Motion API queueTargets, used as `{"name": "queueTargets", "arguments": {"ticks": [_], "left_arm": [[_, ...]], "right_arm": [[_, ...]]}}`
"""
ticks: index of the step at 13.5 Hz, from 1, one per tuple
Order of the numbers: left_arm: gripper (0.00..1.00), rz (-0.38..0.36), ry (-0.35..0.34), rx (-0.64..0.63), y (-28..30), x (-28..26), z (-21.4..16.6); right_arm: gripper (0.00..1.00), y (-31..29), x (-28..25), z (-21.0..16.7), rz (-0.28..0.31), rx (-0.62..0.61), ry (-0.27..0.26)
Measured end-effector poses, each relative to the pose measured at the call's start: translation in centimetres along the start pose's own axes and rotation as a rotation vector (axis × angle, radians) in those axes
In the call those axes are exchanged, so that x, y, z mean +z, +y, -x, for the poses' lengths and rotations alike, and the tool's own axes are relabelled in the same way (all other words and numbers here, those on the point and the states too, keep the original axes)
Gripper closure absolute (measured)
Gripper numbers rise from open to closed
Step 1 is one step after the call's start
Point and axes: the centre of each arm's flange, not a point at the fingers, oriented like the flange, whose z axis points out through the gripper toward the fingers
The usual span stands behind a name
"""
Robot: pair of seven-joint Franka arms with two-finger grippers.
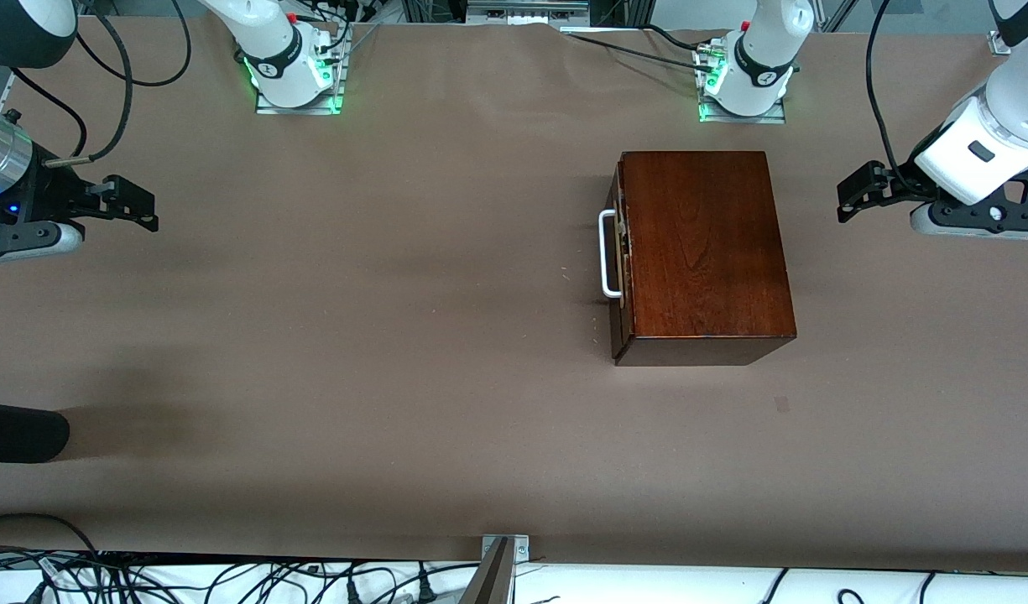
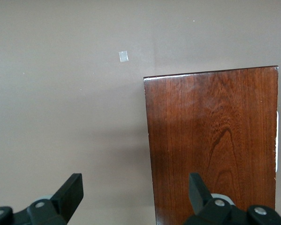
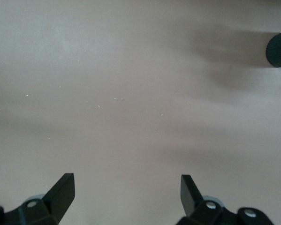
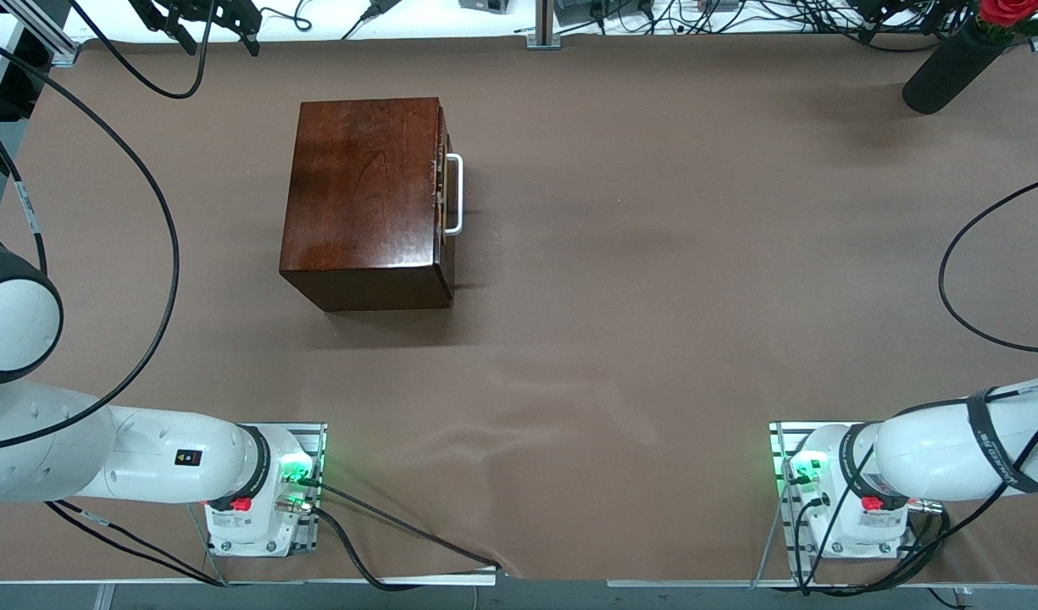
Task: Open drawer, take yellow block, close drawer
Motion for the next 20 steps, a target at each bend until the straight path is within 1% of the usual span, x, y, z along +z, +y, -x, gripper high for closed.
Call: {"name": "queueTargets", "arguments": {"ticks": [1, 2, 5, 6, 8, 10, 12, 16, 17, 18, 20], "left_arm": [[0.00, -0.002, -0.037, 0.002, 0.1, 0.4, 0.3], [0.00, -0.005, -0.093, 0.010, 0.5, 1.2, 0.7], [0.00, -0.023, -0.230, 0.067, 4.4, 3.6, 1.4], [0.00, -0.032, -0.260, 0.083, 6.4, 4.4, 1.6], [0.00, -0.056, -0.285, 0.074, 11.1, 6.0, 1.7], [0.00, -0.073, -0.272, 0.040, 16.9, 7.7, 2.1], [0.00, -0.074, -0.259, 0.028, 22.6, 9.6, 2.8], [0.00, -0.039, -0.203, -0.002, 31.6, 13.3, 4.0], [0.00, -0.028, -0.182, -0.030, 33.2, 14.2, 4.1], [0.00, -0.032, -0.153, -0.061, 34.3, 15.1, 3.9], [0.00, -0.079, -0.109, -0.105, 35.5, 16.9, 3.6]], "right_arm": [[0.00, 0.1, 0.0, 0.0, 0.000, 0.001, 0.000], [0.00, 0.1, 0.0, 0.0, 0.000, 0.002, 0.000], [0.00, 0.1, 0.0, 0.0, 0.000, 0.003, 0.000], [0.00, 0.2, 0.0, 0.0, 0.000, 0.003, 0.000], [0.00, 0.1, 0.0, 0.0, 0.000, 0.003, 0.000], [0.00, 0.2, 0.0, 0.0, 0.000, 0.003, 0.000], [0.00, 0.2, 0.0, 0.0, 0.000, 0.003, 0.000], [0.00, 0.2, 0.0, 0.0, 0.000, 0.004, 0.000], [0.00, 0.2, 0.0, 0.0, 0.000, 0.004, 0.000], [0.00, 0.2, 0.0, 0.0, 0.000, 0.004, 0.000], [0.00, 0.2, 0.0, 0.0, 0.000, 0.004, 0.000]]}}
